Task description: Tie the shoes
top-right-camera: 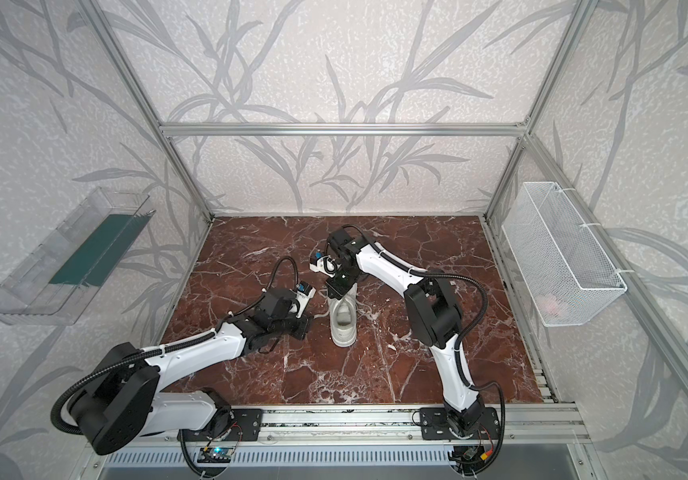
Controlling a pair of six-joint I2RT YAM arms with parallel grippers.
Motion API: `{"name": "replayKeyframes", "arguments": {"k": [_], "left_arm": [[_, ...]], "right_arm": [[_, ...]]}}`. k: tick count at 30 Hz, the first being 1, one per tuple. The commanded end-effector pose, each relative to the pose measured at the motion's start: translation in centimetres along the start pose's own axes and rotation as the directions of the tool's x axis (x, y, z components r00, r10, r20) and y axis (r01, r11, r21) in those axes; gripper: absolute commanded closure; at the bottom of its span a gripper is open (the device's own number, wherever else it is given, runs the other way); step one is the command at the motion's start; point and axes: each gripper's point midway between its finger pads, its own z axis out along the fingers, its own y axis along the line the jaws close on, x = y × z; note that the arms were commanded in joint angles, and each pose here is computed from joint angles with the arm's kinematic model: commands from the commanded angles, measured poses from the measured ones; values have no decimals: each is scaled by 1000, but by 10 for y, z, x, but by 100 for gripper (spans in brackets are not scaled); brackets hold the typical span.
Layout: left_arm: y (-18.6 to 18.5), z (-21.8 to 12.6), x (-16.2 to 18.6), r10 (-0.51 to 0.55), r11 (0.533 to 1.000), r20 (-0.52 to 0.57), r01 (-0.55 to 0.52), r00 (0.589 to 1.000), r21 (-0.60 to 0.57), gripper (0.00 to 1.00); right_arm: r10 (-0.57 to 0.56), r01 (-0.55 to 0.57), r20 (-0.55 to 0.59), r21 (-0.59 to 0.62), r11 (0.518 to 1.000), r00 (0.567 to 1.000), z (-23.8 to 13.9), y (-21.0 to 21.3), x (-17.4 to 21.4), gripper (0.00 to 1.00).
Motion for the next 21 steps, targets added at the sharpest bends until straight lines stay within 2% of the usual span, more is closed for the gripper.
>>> {"name": "replayKeyframes", "arguments": {"k": [1, 6, 13, 21], "left_arm": [[-1, 3, -9, -9, 999, -6, 9, 1000, 35, 100], [3, 9, -18, -38, 997, -18, 39, 999, 70, 100], [14, 20, -27, -67, 993, -74, 73, 995, 88, 100], [28, 31, -45, -72, 993, -80, 79, 994, 89, 100]], "right_arm": [[29, -18, 107, -105, 994, 994, -24, 17, -13, 100], [26, 1, 160, -170, 985, 987, -28, 24, -13, 100], [-24, 59, 185, -181, 982, 982, -30, 28, -9, 100], [-63, 98, 199, -170, 981, 978, -33, 29, -4, 100]]}}
